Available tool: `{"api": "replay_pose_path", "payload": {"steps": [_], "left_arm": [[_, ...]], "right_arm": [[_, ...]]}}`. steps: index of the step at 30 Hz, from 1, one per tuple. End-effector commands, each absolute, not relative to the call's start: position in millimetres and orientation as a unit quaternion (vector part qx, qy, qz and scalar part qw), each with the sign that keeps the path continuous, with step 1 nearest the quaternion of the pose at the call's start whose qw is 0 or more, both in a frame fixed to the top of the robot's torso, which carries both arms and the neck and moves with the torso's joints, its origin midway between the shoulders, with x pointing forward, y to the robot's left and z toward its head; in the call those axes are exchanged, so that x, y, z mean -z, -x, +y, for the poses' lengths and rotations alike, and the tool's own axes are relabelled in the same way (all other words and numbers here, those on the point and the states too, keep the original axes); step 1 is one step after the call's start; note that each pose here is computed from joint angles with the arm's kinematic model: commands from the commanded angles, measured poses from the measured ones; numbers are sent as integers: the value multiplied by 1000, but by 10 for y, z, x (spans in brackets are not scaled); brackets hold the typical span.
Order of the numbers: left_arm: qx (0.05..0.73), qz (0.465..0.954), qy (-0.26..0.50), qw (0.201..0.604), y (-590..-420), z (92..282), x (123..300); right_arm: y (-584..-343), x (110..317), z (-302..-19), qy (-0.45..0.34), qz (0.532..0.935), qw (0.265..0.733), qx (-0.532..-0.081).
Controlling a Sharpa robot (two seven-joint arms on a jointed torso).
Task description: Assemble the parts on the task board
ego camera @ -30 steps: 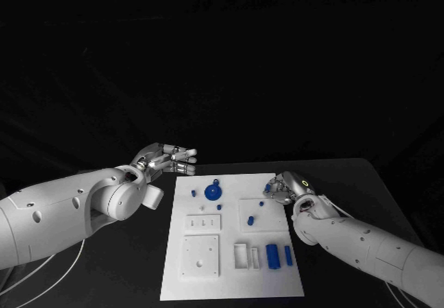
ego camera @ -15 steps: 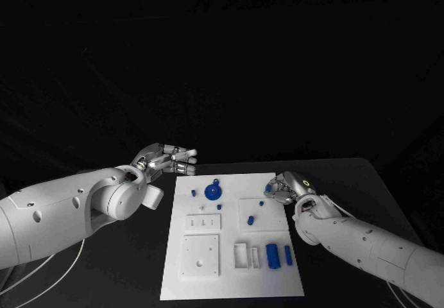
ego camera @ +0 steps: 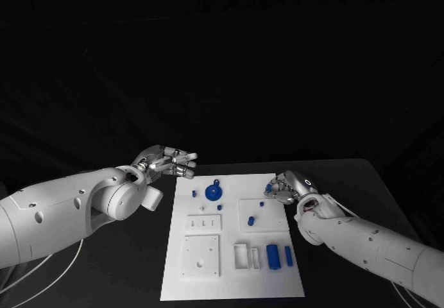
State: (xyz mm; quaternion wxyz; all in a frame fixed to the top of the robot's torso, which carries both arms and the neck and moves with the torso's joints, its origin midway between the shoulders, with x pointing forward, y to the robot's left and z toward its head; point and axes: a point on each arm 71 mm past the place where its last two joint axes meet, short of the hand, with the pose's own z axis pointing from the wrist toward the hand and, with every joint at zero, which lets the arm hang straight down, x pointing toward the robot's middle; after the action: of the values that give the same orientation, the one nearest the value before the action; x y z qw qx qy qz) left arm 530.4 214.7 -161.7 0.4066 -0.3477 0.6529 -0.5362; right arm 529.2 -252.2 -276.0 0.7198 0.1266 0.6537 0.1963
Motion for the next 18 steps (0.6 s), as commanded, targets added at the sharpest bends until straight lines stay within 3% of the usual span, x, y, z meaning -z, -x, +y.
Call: {"api": "replay_pose_path", "payload": {"steps": [1, 10, 18], "left_arm": [[521, 677, 328, 403, -5301, 2122, 1628], [490, 715, 297, 401, -5345, 2063, 1554], [445, 775, 257, 370, -5387, 1851, 1580]], "right_arm": [[-5307, 2694, -2479, -119, 662, 711, -202], [-5333, 2447, -2334, -102, 668, 704, -219], [-5305, 2189, -2068, -74, 670, 695, -248]]}}
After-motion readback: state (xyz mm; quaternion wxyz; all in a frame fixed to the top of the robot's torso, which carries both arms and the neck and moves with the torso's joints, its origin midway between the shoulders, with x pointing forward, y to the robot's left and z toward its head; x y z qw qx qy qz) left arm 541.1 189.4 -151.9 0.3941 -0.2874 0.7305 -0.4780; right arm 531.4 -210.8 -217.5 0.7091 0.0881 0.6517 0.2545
